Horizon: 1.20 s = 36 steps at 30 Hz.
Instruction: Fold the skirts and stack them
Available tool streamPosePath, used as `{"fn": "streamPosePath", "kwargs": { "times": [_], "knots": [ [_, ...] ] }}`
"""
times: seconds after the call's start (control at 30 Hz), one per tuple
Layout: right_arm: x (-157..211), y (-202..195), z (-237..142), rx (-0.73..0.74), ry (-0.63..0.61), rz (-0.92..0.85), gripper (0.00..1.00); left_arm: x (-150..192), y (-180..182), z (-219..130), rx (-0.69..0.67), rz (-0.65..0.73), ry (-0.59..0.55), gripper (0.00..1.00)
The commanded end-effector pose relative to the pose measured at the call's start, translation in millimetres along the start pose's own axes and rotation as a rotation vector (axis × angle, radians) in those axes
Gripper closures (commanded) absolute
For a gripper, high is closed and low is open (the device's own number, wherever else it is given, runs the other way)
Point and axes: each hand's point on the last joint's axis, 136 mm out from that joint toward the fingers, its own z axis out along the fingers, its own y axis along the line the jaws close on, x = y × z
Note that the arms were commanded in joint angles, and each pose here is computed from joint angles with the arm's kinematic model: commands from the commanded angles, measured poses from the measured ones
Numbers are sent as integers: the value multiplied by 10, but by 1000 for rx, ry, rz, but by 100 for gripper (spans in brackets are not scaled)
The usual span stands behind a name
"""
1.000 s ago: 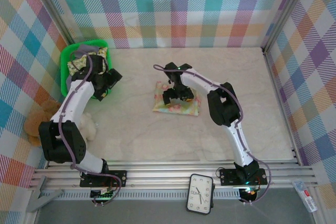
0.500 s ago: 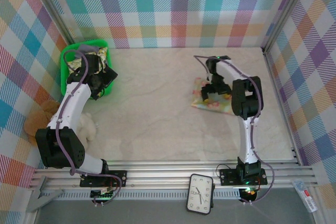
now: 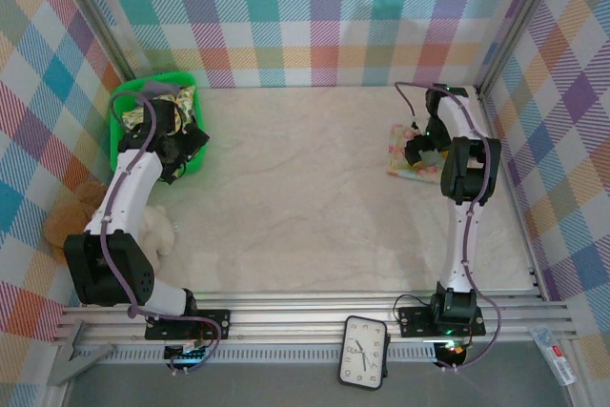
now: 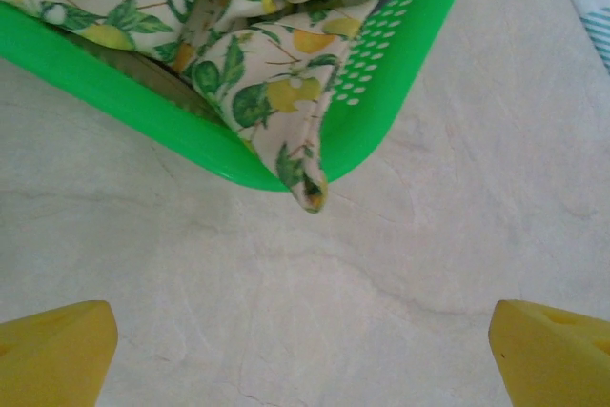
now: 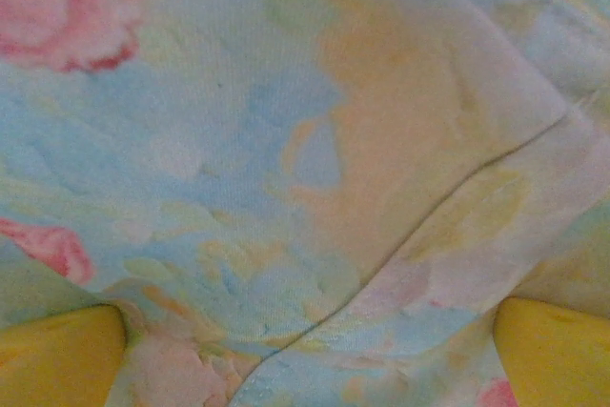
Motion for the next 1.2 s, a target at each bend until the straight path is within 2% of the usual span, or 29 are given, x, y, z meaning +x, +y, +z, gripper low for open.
{"fn": "streamPosePath", "kwargs": {
  "times": [0.0, 0.2, 0.4, 0.6, 0.73, 0.83, 0.93, 1.07, 1.17],
  "knots": [
    [-204, -112, 248, 22, -35, -158, 1, -100, 55, -140, -12, 6, -8, 0],
    [-396, -274, 134, 91, -95, -224, 1, -175, 95, -119, -34, 26, 0, 0],
    [-439, -362, -240, 121, -162, -172, 1, -373, 72, -9, -80, 117, 25, 0],
    [-516, -408, -1011, 136, -367, 73, 1, -564, 9, 264, -152, 273, 81, 0],
    [-419, -398, -1505, 136, -536, 273, 1, -717, -15, 430, -196, 344, 81, 0],
    [-317, -218, -1719, 31, -646, 412, 1, -722, -126, 630, -165, 357, 126, 4],
    [-200, 47, -1876, -113, -744, 482, 1, -814, -203, 803, -164, 355, 119, 12],
    [-46, 355, -2068, -288, -863, 544, 1, -940, -300, 1022, -164, 346, 115, 30],
    [72, 505, -2161, -373, -921, 578, 1, -1053, -331, 1130, -192, 330, 99, 39]
  ]
}}
